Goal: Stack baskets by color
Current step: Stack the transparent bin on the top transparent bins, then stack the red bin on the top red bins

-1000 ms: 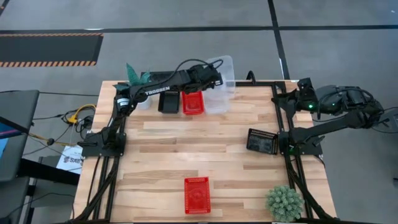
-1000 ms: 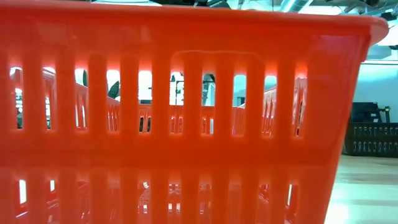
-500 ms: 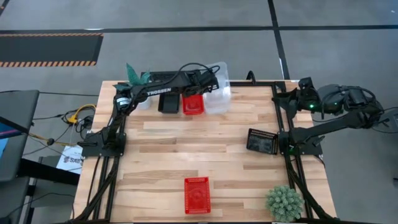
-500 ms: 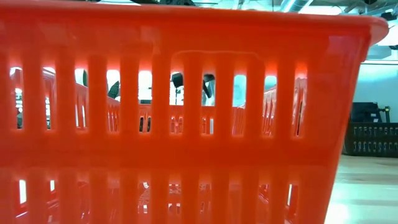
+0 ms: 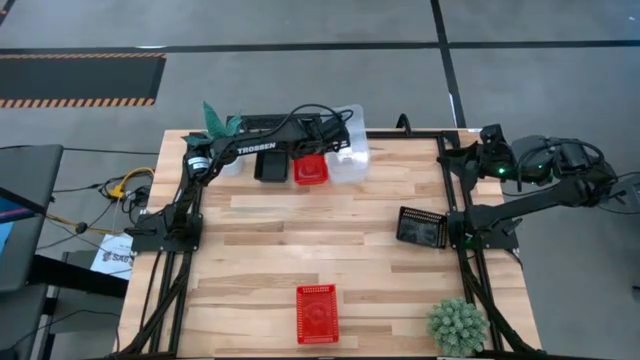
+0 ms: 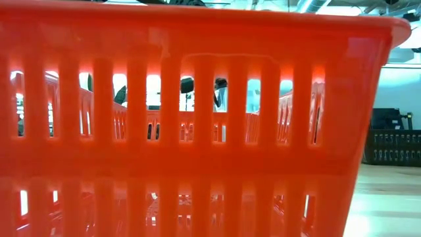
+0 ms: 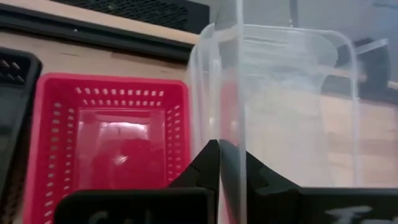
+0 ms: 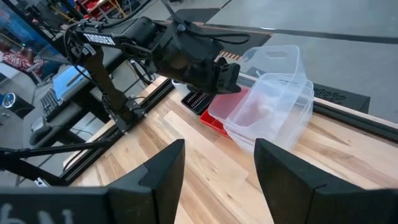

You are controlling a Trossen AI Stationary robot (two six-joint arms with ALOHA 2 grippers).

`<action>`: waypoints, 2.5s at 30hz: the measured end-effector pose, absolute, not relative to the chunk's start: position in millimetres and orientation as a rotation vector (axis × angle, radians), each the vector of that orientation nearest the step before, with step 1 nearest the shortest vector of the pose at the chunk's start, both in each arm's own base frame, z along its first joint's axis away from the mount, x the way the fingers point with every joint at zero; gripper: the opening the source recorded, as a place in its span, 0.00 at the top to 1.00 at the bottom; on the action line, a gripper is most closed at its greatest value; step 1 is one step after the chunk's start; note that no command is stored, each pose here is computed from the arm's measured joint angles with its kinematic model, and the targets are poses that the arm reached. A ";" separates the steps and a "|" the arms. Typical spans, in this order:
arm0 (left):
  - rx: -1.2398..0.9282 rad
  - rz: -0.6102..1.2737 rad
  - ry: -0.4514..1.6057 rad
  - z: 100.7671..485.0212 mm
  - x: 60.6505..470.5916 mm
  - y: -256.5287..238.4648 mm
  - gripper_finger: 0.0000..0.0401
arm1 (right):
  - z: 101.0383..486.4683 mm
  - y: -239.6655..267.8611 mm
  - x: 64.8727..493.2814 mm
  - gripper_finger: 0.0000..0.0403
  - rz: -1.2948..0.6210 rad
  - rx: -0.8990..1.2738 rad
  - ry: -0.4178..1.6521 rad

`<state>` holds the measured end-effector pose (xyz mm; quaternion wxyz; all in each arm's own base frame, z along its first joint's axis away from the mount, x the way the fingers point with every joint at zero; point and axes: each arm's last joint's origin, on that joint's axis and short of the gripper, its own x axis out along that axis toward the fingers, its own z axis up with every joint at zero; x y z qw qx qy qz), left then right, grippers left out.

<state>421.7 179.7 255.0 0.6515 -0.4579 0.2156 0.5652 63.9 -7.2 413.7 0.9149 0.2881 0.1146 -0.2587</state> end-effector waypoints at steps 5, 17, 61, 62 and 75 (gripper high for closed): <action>-1.039 1.299 0.529 253.3 416.6 184.3 1.00 | 415.2 -7.1 64.6 0.47 -0.527 0.600 0.220; -1.004 1.252 0.562 253.9 417.3 186.7 1.00 | 415.6 -7.1 64.8 0.47 -0.525 0.602 0.215; -0.661 0.701 0.718 443.1 342.9 82.6 0.61 | 404.6 -14.7 142.3 0.47 -0.482 0.456 0.413; -0.646 0.690 0.728 446.7 337.9 73.5 0.61 | 403.8 -16.5 146.5 0.47 -0.456 0.471 0.424; -0.502 0.526 0.757 464.2 309.9 -40.0 0.61 | 391.8 -32.2 178.5 0.47 -0.375 0.528 0.516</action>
